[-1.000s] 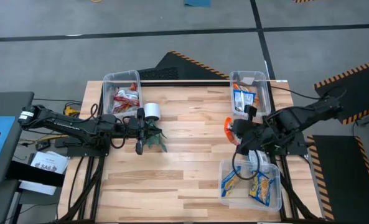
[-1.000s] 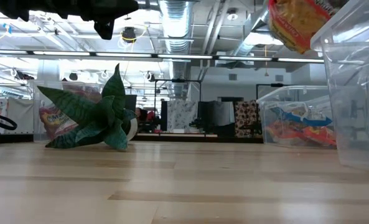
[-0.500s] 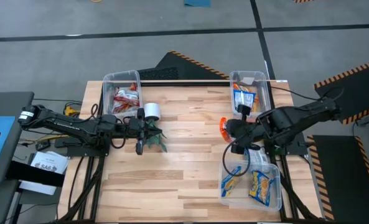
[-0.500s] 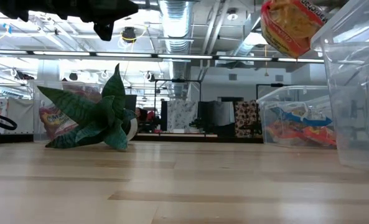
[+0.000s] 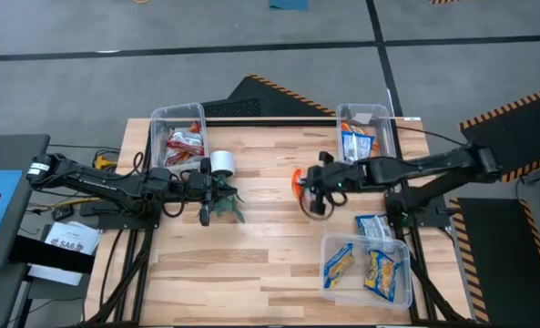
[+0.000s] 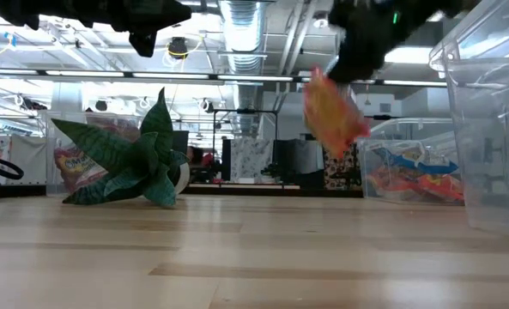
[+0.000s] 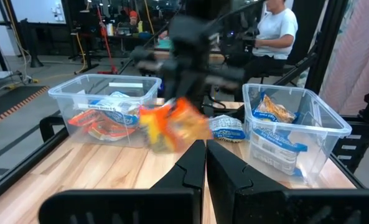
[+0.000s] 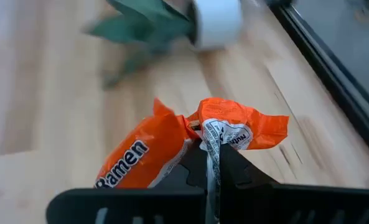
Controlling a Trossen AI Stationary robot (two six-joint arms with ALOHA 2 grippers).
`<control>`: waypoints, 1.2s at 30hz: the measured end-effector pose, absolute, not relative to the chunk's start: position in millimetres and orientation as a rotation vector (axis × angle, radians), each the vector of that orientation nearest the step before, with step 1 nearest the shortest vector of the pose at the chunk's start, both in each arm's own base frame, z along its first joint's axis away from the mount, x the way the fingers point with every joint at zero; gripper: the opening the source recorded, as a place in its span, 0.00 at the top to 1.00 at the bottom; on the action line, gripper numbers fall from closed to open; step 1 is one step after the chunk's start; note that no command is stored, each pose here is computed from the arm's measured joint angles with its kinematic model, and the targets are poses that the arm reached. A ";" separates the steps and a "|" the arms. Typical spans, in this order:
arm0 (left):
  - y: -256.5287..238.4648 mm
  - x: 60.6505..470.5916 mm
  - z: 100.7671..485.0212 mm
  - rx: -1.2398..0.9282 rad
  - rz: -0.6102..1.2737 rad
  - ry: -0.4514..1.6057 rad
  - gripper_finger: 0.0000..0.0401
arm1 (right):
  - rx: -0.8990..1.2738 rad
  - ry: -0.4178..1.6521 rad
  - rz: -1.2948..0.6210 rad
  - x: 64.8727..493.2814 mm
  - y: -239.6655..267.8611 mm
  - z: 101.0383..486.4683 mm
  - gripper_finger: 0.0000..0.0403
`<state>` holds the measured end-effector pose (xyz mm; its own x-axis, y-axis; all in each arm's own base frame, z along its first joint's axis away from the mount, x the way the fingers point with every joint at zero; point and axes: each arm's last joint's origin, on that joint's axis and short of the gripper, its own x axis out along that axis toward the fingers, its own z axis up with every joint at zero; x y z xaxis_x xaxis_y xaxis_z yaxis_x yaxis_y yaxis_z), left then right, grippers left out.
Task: Sort Maruchan noodles
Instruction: Move the orange noodle pack from the top to the center of the table, then remove the blue noodle pack from the top right transparent bin and transfer it to the bottom right transparent bin
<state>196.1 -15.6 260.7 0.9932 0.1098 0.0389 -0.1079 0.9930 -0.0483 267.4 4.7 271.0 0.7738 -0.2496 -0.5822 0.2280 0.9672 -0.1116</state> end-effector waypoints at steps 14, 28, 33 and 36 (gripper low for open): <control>-14.7 196.0 260.2 -0.012 0.139 -0.035 1.00 | 0.114 0.703 -0.366 262.4 -30.6 217.1 0.90; -14.7 196.1 259.6 -0.017 0.139 -0.030 1.00 | -0.065 0.957 -0.506 284.3 -42.4 261.0 0.37; -14.9 196.1 259.4 -0.026 0.135 -0.028 1.00 | -0.019 0.901 -0.886 246.7 -64.0 300.3 0.35; -15.0 196.1 258.9 -0.026 0.132 -0.023 1.00 | 0.114 0.890 -1.068 216.7 -83.0 309.4 0.36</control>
<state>196.1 -15.0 258.9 0.9911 0.1316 0.0212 -0.1310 0.9910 -0.0276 216.7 -83.0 309.4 0.1802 -0.7107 -0.6800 0.7968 0.5108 -0.3227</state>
